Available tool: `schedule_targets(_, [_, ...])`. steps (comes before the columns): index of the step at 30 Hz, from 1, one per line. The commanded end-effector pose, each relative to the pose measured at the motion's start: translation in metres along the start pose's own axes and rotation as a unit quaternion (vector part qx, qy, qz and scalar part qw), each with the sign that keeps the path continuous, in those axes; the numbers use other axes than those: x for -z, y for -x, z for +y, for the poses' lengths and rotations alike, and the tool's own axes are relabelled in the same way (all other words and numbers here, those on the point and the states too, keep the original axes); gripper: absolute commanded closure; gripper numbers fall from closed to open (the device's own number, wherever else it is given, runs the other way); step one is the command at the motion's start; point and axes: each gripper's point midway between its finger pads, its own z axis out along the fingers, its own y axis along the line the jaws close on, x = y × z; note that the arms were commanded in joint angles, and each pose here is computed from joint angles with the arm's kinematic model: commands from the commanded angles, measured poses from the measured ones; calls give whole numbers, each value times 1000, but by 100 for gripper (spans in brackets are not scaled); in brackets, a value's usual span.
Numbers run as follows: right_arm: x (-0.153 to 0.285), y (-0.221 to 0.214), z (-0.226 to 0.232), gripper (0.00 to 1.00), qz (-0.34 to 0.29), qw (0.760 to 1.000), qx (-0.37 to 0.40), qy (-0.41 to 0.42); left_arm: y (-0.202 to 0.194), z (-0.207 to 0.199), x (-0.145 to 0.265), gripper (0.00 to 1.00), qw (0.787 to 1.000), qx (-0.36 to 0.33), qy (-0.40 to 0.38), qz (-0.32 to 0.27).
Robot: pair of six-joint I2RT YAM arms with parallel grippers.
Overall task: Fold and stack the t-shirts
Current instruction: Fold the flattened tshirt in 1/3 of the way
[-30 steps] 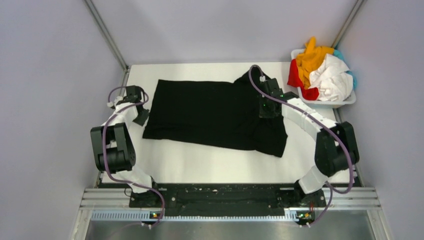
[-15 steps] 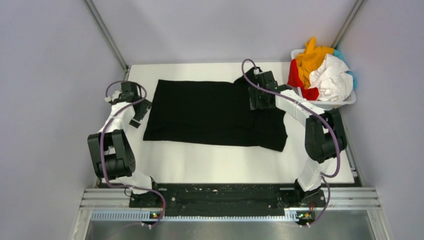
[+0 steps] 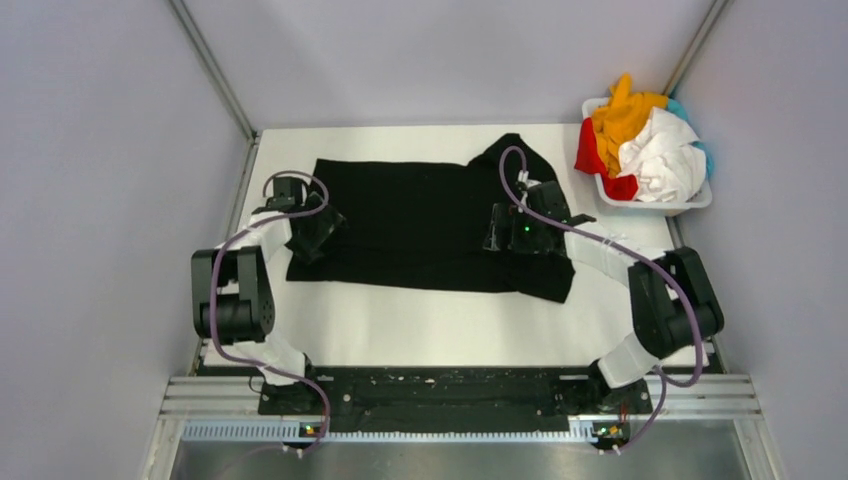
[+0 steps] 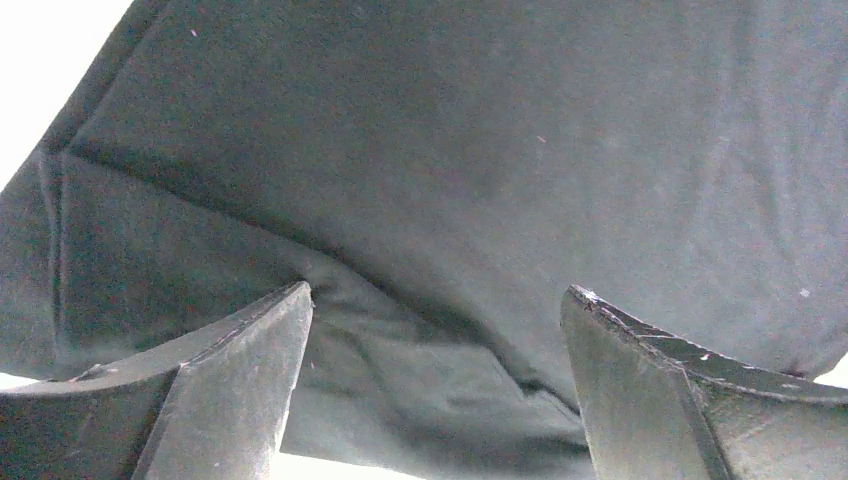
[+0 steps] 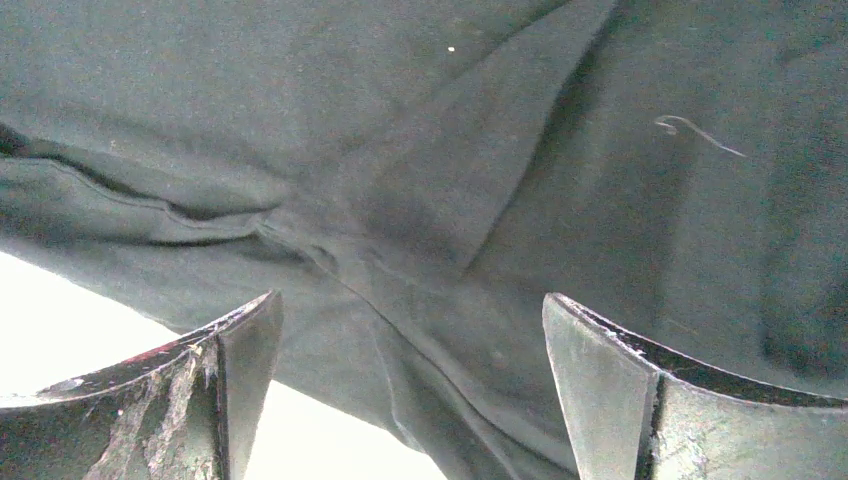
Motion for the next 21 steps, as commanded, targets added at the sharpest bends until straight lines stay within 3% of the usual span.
schedule_targets(1, [-23,3,34,1,1,997,-22,80,20,-8,-20,1,1000,-14,1,-10])
schedule_targets(6, [-42,17,50,1,-5,995,-12,99,43,-1,-34,2,998,-10,46,-33])
schedule_targets(10, [-55,53,67,1,-43,993,-2,114,52,-10,-28,2,998,-11,37,-47])
schedule_targets(16, [-79,113,96,1,-87,986,-12,141,87,3,-18,1,988,-9,103,-115])
schedule_targets(21, [-65,140,92,1,-108,990,6,91,134,-6,10,1,973,-1,139,-185])
